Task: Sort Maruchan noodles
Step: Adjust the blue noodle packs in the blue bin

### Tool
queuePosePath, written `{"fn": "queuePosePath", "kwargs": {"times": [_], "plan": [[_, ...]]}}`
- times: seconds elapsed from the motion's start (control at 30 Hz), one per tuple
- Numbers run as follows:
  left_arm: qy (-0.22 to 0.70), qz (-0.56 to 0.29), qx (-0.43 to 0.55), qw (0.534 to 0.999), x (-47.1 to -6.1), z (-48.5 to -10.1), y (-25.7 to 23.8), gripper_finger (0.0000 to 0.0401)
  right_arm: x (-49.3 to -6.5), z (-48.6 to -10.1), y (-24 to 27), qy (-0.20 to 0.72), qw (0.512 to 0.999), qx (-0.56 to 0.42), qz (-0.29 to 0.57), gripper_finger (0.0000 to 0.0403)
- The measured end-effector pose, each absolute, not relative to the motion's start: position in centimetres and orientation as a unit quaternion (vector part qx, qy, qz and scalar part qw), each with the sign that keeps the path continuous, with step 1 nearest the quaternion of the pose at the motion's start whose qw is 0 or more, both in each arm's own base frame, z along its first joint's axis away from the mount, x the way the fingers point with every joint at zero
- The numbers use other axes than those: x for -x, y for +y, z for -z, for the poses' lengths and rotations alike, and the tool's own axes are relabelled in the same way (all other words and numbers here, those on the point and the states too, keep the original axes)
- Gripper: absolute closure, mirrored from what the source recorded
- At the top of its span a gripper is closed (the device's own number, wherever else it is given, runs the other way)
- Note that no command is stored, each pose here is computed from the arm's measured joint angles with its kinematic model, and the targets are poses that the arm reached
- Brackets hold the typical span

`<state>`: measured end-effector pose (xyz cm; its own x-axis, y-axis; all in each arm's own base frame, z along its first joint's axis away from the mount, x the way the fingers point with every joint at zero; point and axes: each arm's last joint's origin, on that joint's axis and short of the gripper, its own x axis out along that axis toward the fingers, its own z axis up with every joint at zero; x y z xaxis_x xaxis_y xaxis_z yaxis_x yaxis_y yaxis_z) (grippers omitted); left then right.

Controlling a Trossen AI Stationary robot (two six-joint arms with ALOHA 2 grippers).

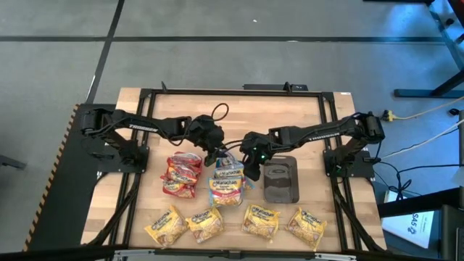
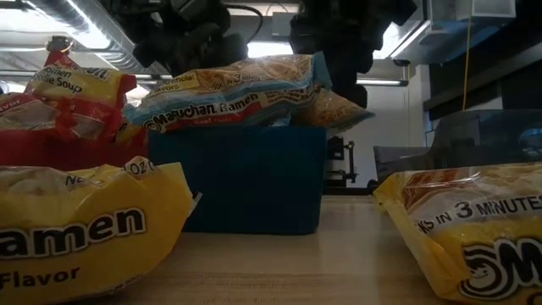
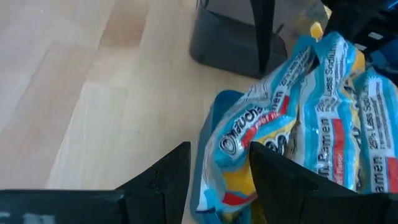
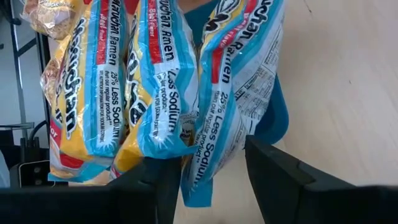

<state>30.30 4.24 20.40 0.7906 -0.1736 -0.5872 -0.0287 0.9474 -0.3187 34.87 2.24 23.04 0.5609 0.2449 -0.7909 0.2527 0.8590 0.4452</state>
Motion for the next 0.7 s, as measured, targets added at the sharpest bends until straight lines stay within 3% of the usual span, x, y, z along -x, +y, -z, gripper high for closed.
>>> {"fn": "queuePosePath", "kwargs": {"times": [0.27, 0.4, 0.6, 0.7], "plan": [[0.327, 0.071, 0.169, 0.927, -30.2, -20.4, 3.8, 0.0252, -34.9, -23.0, 2.2, 0.468, 0.843, -0.265, 0.003, 0.0238], [0.330, 0.078, 0.168, 0.926, -30.3, -20.4, 3.3, 0.0278, -34.9, -23.1, 2.2, 0.468, 0.843, -0.264, 0.004, 0.0284], [0.333, 0.083, 0.196, 0.919, -30.3, -20.4, 3.2, 0.0333, -34.9, -23.1, 2.2, 0.468, 0.843, -0.264, 0.003, 0.0386], [0.336, 0.097, 0.215, 0.912, -30.2, -20.4, 3.0, 0.0364, -34.9, -23.1, 2.2, 0.468, 0.845, -0.258, 0.000, 0.0393]]}}
